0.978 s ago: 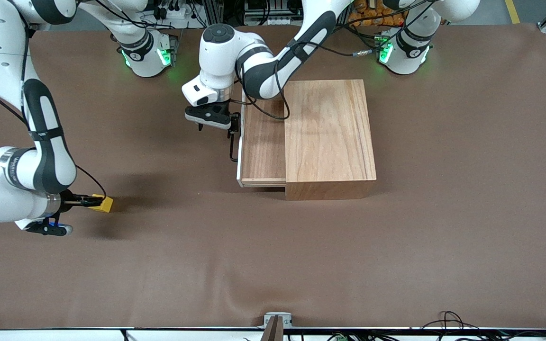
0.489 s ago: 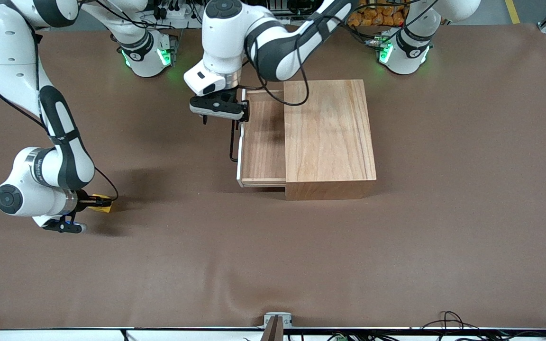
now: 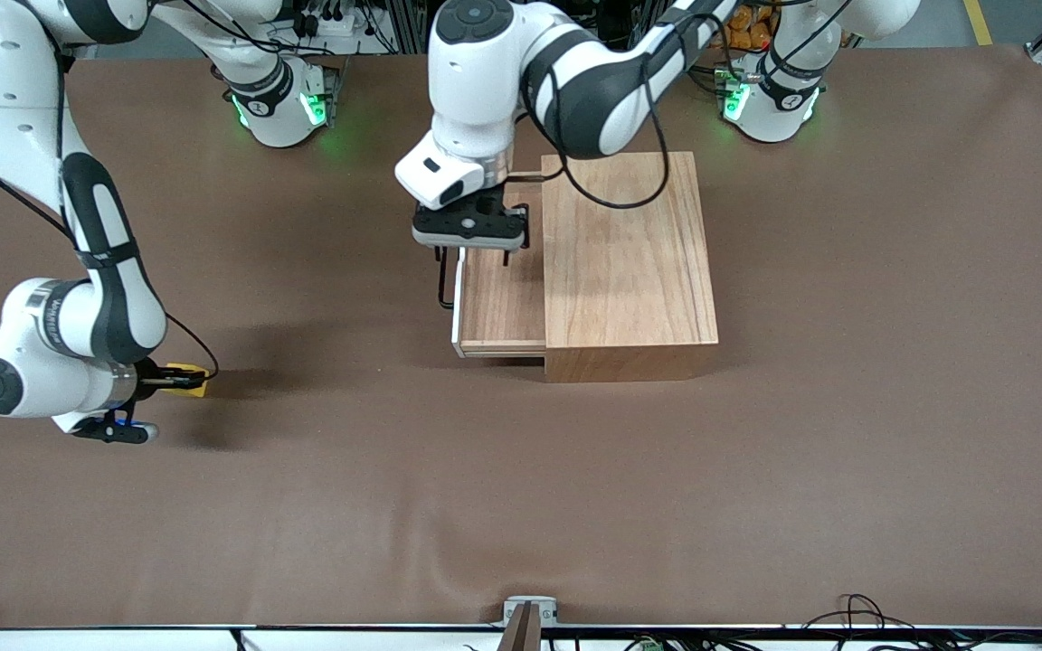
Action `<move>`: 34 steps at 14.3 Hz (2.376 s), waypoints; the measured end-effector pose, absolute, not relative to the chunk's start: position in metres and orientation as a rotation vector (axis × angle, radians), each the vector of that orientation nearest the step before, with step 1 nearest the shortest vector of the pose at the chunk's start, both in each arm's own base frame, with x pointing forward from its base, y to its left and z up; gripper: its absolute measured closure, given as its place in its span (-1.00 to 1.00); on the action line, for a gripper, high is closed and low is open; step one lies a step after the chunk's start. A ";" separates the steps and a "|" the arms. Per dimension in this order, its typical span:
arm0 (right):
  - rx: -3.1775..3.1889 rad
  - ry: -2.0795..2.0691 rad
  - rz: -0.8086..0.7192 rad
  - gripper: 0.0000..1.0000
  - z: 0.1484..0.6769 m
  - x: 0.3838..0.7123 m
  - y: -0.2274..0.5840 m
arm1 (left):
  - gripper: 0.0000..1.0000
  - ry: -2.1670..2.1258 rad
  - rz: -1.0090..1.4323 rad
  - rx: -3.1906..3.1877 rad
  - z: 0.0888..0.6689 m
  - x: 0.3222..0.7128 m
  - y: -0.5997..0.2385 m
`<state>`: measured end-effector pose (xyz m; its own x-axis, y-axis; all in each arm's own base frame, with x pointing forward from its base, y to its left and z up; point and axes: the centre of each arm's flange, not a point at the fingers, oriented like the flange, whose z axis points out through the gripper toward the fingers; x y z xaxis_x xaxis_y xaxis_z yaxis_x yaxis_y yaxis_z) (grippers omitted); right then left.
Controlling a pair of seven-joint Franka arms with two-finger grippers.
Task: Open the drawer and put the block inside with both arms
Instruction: 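Carry the cube toward the open drawer with the right gripper, then lower the cube into the drawer and open the right gripper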
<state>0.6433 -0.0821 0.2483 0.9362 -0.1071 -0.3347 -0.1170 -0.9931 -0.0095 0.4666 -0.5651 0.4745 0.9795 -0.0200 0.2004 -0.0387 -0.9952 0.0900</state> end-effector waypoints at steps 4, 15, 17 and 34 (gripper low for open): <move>-2.894 0.157 0.690 -0.12 0.359 0.640 -0.051 | -1.00 -0.068 0.232 3.055 0.484 0.526 -0.498; -2.689 0.258 0.658 -0.12 0.519 0.610 0.103 | -1.00 -0.360 -0.015 3.108 0.556 0.622 -0.236; -2.726 0.260 0.582 -0.12 0.522 0.607 0.178 | -1.00 -0.368 -0.056 3.085 0.565 0.633 -0.174; -3.000 -0.015 0.509 -0.12 0.342 0.522 0.470 | -1.00 -0.067 -0.040 3.124 0.656 0.513 -0.011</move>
<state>0.5222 0.4698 0.3416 0.9441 0.0263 -0.3286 -0.0066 -0.9951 -0.0988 0.5131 -0.0108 0.6563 0.9987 -0.0433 -0.0255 -0.0429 -0.9989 0.0171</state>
